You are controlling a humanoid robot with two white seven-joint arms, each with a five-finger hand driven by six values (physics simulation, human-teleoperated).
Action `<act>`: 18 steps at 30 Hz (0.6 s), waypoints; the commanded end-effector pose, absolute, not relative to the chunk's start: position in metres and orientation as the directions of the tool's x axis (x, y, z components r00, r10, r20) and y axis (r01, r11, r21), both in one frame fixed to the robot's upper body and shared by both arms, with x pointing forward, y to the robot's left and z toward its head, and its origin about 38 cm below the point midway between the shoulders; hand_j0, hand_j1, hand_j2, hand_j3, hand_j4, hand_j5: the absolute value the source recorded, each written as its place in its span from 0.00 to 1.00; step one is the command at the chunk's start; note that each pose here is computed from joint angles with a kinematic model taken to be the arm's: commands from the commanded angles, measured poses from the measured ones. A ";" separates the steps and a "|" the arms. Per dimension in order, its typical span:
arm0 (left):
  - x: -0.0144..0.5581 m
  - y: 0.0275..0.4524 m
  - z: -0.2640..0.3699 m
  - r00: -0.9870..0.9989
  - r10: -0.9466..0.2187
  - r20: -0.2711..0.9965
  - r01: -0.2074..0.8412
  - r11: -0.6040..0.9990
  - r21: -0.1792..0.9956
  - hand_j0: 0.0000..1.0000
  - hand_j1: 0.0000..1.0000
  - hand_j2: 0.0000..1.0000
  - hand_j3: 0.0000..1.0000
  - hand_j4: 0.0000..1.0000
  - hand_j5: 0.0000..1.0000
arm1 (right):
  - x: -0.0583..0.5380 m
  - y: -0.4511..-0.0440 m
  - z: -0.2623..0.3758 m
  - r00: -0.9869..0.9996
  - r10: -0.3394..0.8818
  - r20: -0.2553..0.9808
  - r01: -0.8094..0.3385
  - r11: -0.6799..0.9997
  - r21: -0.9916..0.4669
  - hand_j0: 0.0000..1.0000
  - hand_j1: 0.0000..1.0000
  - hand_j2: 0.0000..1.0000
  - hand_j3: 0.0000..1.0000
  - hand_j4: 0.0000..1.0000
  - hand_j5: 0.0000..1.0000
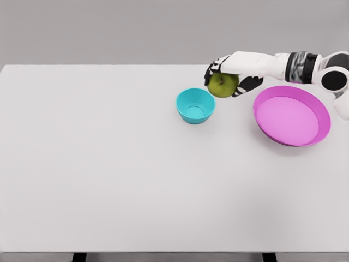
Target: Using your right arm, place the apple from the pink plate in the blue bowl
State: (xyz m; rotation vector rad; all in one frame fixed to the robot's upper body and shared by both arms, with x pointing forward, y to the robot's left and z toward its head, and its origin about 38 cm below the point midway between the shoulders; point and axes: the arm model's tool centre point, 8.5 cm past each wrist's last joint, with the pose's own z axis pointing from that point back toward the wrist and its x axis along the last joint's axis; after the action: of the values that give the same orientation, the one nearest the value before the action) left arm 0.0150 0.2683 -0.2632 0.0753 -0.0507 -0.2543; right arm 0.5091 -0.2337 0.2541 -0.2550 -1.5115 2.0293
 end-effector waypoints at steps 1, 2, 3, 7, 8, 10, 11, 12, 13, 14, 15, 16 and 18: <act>0.015 0.268 -0.263 0.967 -0.253 0.040 0.249 0.965 0.081 1.00 1.00 1.00 1.00 1.00 1.00 | 0.509 -0.223 0.251 -0.816 0.542 0.202 -0.347 -0.179 -0.921 0.57 0.57 0.57 0.57 0.57 0.57; 0.015 0.268 -0.263 0.967 -0.253 0.040 0.249 0.965 0.081 1.00 1.00 1.00 1.00 1.00 1.00 | 0.509 -0.219 0.250 -0.818 0.538 0.202 -0.348 -0.184 -0.919 0.57 0.57 0.57 0.57 0.57 0.57; 0.015 0.268 -0.263 0.967 -0.253 0.040 0.249 0.965 0.081 1.00 1.00 1.00 1.00 1.00 1.00 | 0.508 -0.210 0.247 -0.827 0.524 0.201 -0.349 -0.200 -0.915 0.57 0.57 0.57 0.57 0.57 0.57; 0.015 0.268 -0.263 0.967 -0.253 0.040 0.249 0.965 0.081 1.00 1.00 1.00 1.00 1.00 1.00 | 0.509 -0.199 0.247 -0.836 0.510 0.202 -0.348 -0.208 -0.914 0.57 0.57 0.57 0.57 0.57 0.57; 0.015 0.268 -0.263 0.967 -0.253 0.040 0.249 0.965 0.081 1.00 1.00 1.00 1.00 1.00 1.00 | 0.509 -0.197 0.247 -0.839 0.506 0.201 -0.347 -0.211 -0.914 0.57 0.57 0.57 0.57 0.57 0.57; 0.015 0.268 -0.263 0.967 -0.253 0.040 0.249 0.965 0.081 1.00 1.00 1.00 1.00 1.00 1.00 | 0.509 -0.190 0.246 -0.843 0.497 0.203 -0.346 -0.214 -0.913 0.57 0.57 0.57 0.57 0.57 0.57; 0.015 0.268 -0.263 0.967 -0.253 0.040 0.249 0.965 0.081 1.00 1.00 1.00 1.00 1.00 1.00 | 0.510 -0.189 0.247 -0.843 0.498 0.201 -0.345 -0.216 -0.914 0.57 0.57 0.57 0.57 0.57 0.57; 0.015 0.268 -0.263 0.967 -0.253 0.040 0.249 0.965 0.081 1.00 1.00 1.00 1.00 1.00 1.00 | 0.510 -0.189 0.246 -0.845 0.496 0.201 -0.345 -0.218 -0.913 0.57 0.57 0.57 0.57 0.57 0.57; 0.015 0.268 -0.263 0.967 -0.253 0.040 0.249 0.965 0.081 1.00 1.00 1.00 1.00 1.00 1.00 | 0.510 -0.188 0.246 -0.845 0.497 0.200 -0.347 -0.222 -0.911 0.57 0.57 0.57 0.57 0.57 0.57; 0.015 0.268 -0.263 0.967 -0.253 0.040 0.249 0.965 0.081 1.00 1.00 1.00 1.00 1.00 1.00 | 0.509 -0.185 0.244 -0.846 0.492 0.204 -0.349 -0.223 -0.910 0.57 0.57 0.57 0.57 0.57 0.57; 0.015 0.268 -0.263 0.967 -0.253 0.040 0.249 0.965 0.081 1.00 1.00 1.00 1.00 1.00 1.00 | 0.509 -0.183 0.242 -0.848 0.489 0.205 -0.351 -0.227 -0.908 0.57 0.57 0.57 0.57 0.57 0.57; 0.015 0.268 -0.263 0.967 -0.253 0.040 0.249 0.965 0.081 1.00 1.00 1.00 1.00 1.00 1.00 | 0.509 -0.183 0.241 -0.846 0.491 0.206 -0.354 -0.230 -0.906 0.57 0.57 0.57 0.57 0.57 0.57; 0.015 0.268 -0.263 0.967 -0.253 0.040 0.249 0.965 0.081 1.00 1.00 1.00 1.00 1.00 1.00 | 0.509 -0.185 0.238 -0.843 0.496 0.209 -0.361 -0.233 -0.903 0.57 0.57 0.57 0.57 0.57 0.57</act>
State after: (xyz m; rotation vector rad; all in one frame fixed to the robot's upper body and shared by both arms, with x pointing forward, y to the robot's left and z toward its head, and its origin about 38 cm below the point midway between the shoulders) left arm 0.0151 0.2683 -0.2632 0.0754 -0.0511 -0.2543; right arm 0.5091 -0.1852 0.2401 -0.1705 -1.4981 2.1118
